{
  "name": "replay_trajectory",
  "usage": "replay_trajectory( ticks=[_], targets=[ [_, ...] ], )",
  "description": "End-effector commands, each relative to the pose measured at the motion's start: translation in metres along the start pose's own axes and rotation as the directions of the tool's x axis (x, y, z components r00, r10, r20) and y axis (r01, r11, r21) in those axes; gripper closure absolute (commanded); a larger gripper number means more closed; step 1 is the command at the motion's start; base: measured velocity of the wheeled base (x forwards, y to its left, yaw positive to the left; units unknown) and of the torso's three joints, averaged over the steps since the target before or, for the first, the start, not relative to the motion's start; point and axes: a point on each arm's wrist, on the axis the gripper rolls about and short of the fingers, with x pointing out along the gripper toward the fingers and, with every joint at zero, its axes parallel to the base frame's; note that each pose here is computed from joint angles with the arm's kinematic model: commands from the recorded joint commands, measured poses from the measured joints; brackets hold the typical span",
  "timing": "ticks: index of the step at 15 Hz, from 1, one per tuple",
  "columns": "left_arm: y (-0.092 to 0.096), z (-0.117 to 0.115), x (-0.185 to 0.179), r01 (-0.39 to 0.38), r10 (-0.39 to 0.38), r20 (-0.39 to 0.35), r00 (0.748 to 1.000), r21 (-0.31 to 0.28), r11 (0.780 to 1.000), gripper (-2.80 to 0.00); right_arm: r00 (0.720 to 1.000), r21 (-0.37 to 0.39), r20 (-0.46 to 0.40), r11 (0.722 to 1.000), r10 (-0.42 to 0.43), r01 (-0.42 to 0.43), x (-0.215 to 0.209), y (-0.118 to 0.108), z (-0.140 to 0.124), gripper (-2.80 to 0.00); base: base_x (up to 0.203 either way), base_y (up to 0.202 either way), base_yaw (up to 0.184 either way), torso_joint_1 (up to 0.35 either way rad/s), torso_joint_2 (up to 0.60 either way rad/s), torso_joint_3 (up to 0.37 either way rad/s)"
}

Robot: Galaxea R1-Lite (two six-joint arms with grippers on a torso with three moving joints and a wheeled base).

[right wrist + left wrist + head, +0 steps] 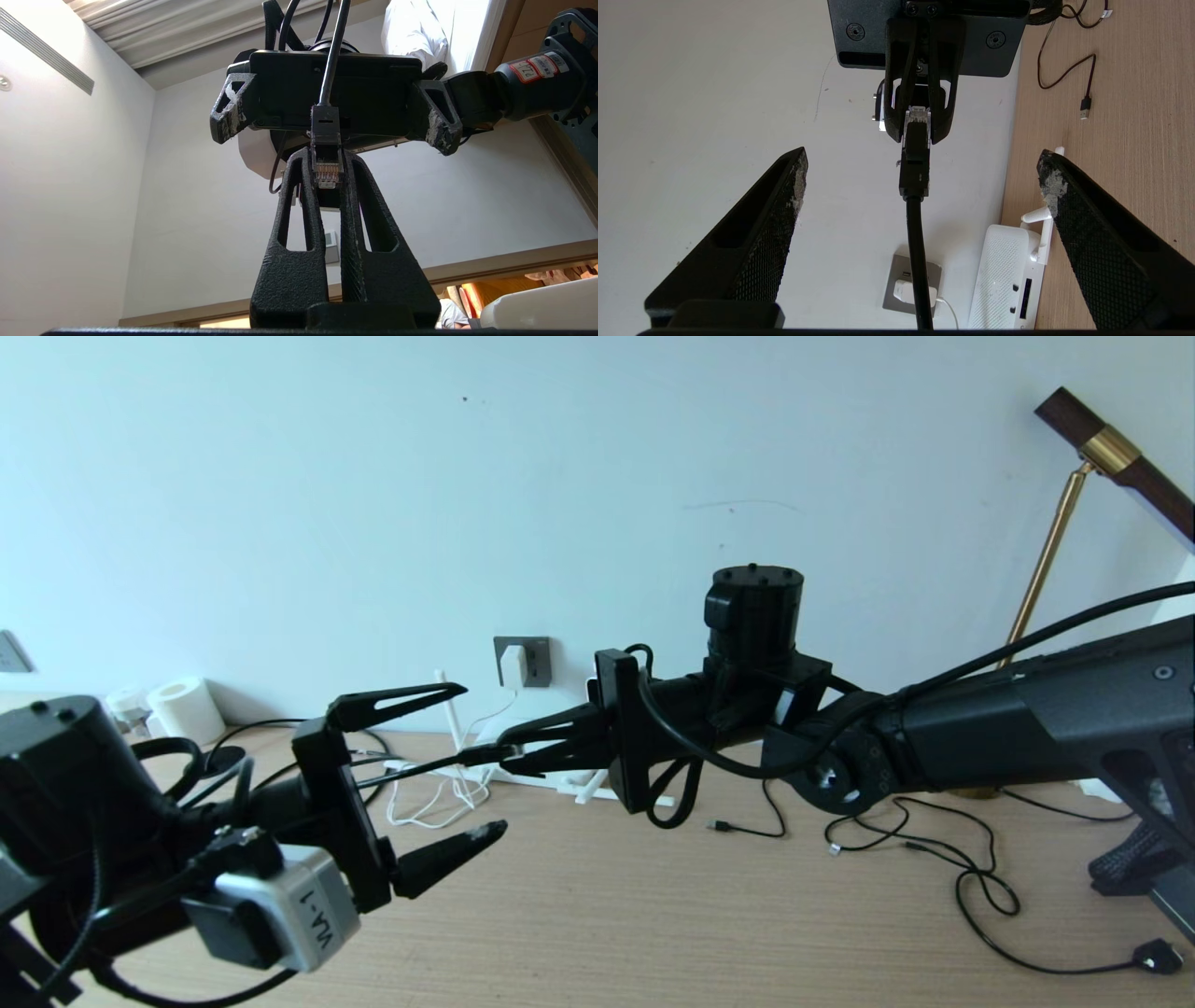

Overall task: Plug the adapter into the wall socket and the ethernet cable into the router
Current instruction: Hand it to the other hand

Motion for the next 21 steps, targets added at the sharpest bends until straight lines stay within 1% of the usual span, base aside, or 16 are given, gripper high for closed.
replay_trajectory(
  ticks=[1, 3, 4, 21],
  targets=[
    [0.0005, 0.0003, -0.0001, -0.004, 0.004, 0.005, 1.0, 0.01, 1.0, -2.8, 1.0, 0.006, -0.008, 1.0, 0.0, 0.0, 0.0004, 0.0007, -0.0008, 0.0, 0.0, 0.0, 0.0, 0.0, 0.0, 0.0],
    [0.0008, 0.0006, -0.0003, -0.006, 0.006, 0.005, 1.0, 0.011, 1.0, -2.8, 1.0, 0.008, -0.008, 1.0, 0.0, 0.0, 0.0007, 0.0002, -0.0005, 0.0, 0.0, 0.0, 0.0, 0.0, 0.0, 0.0],
    [-0.0004, 0.001, -0.0011, -0.002, 0.002, 0.005, 1.0, 0.008, 1.0, 0.0, 1.0, 0.008, -0.007, 1.0, 0.0, 0.0, 0.0007, 0.0002, -0.0005, 0.0, 0.0, 0.0, 0.0, 0.0, 0.0, 0.0],
    [-0.0009, 0.004, -0.004, -0.004, 0.004, 0.008, 1.0, 0.01, 1.0, 0.0, 1.0, 0.008, -0.01, 1.0, -0.001, 0.001, 0.0032, -0.0016, 0.0008, 0.0, 0.0, 0.0, 0.0, 0.0, 0.0, 0.0]
  ],
)
